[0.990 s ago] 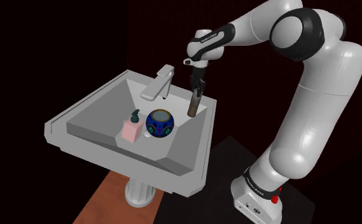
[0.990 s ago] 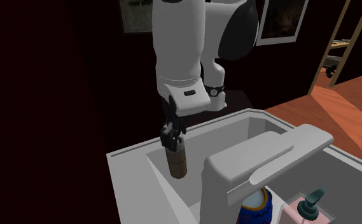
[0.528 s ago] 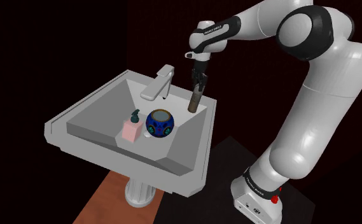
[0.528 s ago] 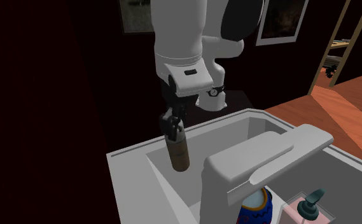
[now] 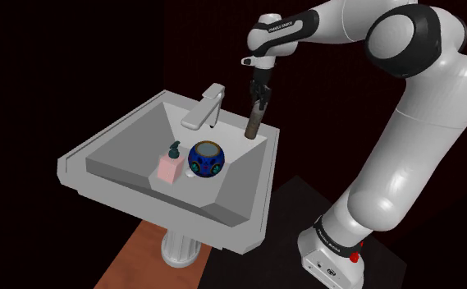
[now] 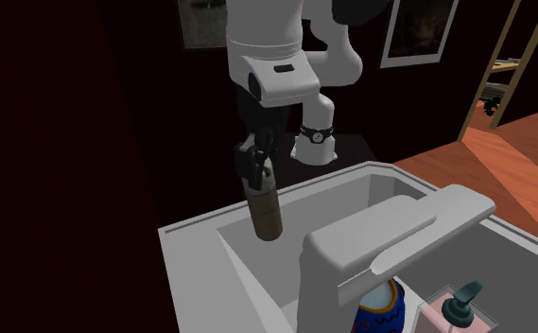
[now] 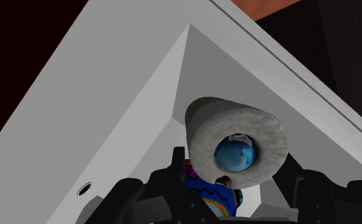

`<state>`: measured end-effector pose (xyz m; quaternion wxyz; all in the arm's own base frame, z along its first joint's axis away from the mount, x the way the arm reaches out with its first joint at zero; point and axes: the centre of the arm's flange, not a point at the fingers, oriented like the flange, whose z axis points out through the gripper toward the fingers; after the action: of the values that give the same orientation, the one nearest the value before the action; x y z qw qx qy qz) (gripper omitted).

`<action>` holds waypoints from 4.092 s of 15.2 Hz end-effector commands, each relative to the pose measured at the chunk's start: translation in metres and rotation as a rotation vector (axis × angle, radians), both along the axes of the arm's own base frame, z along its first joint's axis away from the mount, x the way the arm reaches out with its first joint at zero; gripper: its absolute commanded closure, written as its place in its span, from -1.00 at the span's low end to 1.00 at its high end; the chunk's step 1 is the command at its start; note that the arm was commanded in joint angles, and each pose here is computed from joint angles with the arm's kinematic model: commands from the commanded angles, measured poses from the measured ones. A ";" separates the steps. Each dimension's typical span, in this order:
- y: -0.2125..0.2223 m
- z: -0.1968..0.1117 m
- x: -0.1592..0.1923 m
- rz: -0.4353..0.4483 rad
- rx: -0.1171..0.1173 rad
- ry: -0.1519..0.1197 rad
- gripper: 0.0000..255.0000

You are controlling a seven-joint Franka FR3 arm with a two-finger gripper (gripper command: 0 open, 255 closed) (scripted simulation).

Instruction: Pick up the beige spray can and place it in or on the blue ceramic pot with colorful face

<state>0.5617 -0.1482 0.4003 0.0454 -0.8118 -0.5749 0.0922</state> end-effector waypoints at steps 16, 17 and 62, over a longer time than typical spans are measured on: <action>0.165 0.053 0.039 0.000 0.000 0.000 1.00; 0.165 0.047 0.039 0.000 0.000 0.000 1.00; 0.166 -0.013 0.050 0.000 0.000 0.000 -1.00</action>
<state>0.5988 0.0209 0.3982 0.0696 -0.8080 -0.5718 0.1240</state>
